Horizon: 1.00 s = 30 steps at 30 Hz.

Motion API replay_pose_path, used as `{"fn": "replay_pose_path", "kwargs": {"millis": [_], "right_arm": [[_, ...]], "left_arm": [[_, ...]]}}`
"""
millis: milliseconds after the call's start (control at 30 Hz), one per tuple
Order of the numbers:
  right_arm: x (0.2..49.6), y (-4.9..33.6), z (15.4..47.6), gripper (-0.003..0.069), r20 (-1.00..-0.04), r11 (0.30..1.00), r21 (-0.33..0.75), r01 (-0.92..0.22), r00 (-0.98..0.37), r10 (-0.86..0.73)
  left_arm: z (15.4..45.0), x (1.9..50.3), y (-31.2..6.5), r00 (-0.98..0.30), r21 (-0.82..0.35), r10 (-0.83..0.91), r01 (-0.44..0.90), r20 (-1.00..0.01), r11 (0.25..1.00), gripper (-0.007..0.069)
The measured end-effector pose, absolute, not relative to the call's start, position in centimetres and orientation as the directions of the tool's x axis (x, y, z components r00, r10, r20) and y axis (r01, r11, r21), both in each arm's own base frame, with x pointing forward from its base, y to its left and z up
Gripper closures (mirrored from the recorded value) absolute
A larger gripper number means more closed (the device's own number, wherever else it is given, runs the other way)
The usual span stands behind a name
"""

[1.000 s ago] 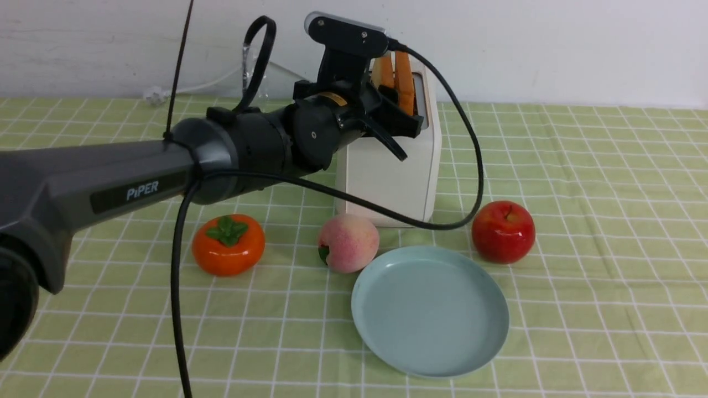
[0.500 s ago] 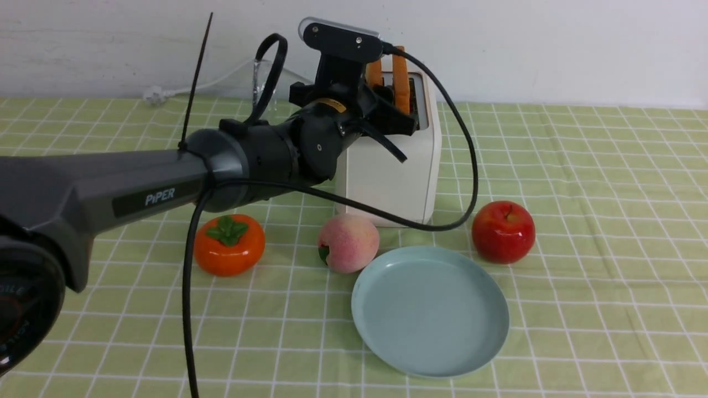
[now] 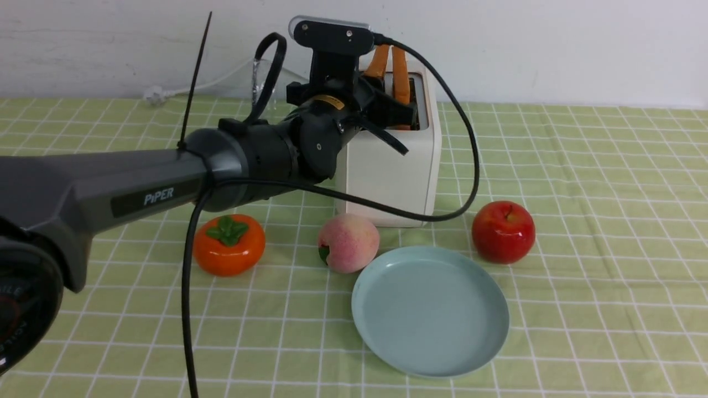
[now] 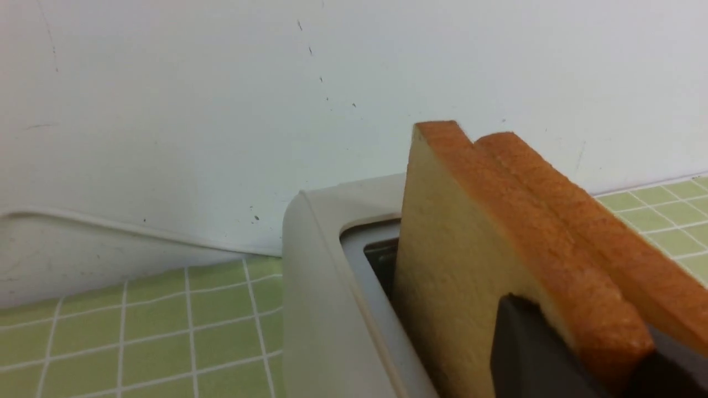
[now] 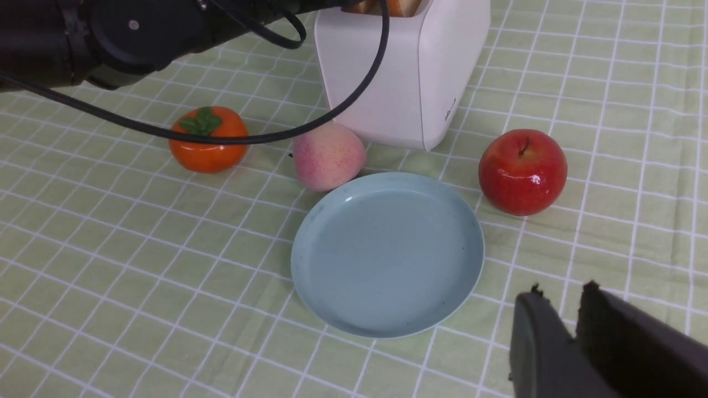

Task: Take toasted bread from bread machine on green coffee tablecloth place on plate.
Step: 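Reach for a toast slice standing in the toaster with the left gripper, then place the slice of bread on the plate with the left gripper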

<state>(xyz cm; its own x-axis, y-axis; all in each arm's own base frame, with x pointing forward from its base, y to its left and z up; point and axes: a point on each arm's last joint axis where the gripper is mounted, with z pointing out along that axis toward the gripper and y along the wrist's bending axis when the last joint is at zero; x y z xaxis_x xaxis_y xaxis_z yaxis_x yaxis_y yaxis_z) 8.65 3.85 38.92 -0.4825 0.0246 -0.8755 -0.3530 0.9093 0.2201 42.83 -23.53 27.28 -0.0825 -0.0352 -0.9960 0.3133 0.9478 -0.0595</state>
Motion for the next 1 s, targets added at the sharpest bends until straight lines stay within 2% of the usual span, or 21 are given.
{"fn": "replay_pose_path", "kwargs": {"millis": [100,233,300,400,533,567,600,667,700,767,800,900,1000], "right_arm": [[8.6,3.9,38.9,0.0543,-0.875,0.909,0.220,-0.353,-0.483,0.024],[8.7,3.8,39.0,0.0543,-0.883,0.911,0.212,-0.353,-0.469,0.024],[8.7,3.8,39.1,0.0543,-0.887,0.911,0.205,-0.356,-0.462,0.019],[8.8,3.9,39.2,0.0543,-0.892,0.907,0.213,-0.364,-0.452,0.028],[8.6,4.1,39.7,0.0557,-0.897,0.896,0.219,-0.387,-0.441,0.028],[8.5,4.1,39.7,0.0561,-0.897,0.895,0.218,-0.389,-0.441,0.027],[8.4,4.2,39.9,0.0585,-0.897,0.890,0.219,-0.400,-0.442,0.022],[8.1,4.3,40.1,0.0615,-0.891,0.884,0.220,-0.412,-0.454,0.010],[7.9,4.4,40.1,0.0643,-0.884,0.880,0.222,-0.420,-0.467,0.000],[7.7,4.4,40.0,0.0660,-0.878,0.876,0.225,-0.427,-0.479,-0.007],[7.4,4.5,39.8,0.0675,-0.864,0.870,0.229,-0.436,-0.503,-0.025],[6.5,4.6,39.7,0.0678,-0.860,0.864,0.224,-0.450,-0.508,-0.042],[5.5,4.5,39.8,0.0676,-0.873,0.863,0.209,-0.460,-0.485,-0.047]], "left_arm": [[29.1,42.4,-23.2,-0.036,-0.065,-0.057,0.307,-0.998,0.950,0.0538],[35.6,40.0,-21.7,0.078,-0.101,-0.131,0.311,-0.988,0.945,0.0538],[37.3,39.2,-21.2,0.091,-0.113,-0.150,0.322,-0.985,0.940,0.0538],[41.1,36.3,-20.3,0.040,-0.155,-0.185,0.395,-0.982,0.906,0.0538],[43.5,32.7,-20.2,-0.107,-0.173,-0.137,0.545,-0.985,0.821,0.0538],[43.6,32.3,-20.2,-0.125,-0.174,-0.125,0.562,-0.984,0.808,0.0538],[43.9,30.7,-20.3,-0.202,-0.186,-0.071,0.631,-0.977,0.753,0.0538],[43.8,29.2,-20.5,-0.302,-0.227,-0.014,0.685,-0.953,0.692,0.0538],[43.4,28.3,-20.7,-0.384,-0.273,0.031,0.709,-0.923,0.650,0.0538],[42.8,27.6,-20.9,-0.463,-0.321,0.078,0.718,-0.883,0.617,0.0538],[41.5,27.3,-21.5,-0.553,-0.379,0.147,0.717,-0.820,0.585,0.0538],[38.5,28.0,-22.9,-0.649,-0.436,0.229,0.690,-0.725,0.577,0.0538],[35.8,29.5,-24.0,-0.697,-0.461,0.248,0.657,-0.672,0.596,0.0538]]}}
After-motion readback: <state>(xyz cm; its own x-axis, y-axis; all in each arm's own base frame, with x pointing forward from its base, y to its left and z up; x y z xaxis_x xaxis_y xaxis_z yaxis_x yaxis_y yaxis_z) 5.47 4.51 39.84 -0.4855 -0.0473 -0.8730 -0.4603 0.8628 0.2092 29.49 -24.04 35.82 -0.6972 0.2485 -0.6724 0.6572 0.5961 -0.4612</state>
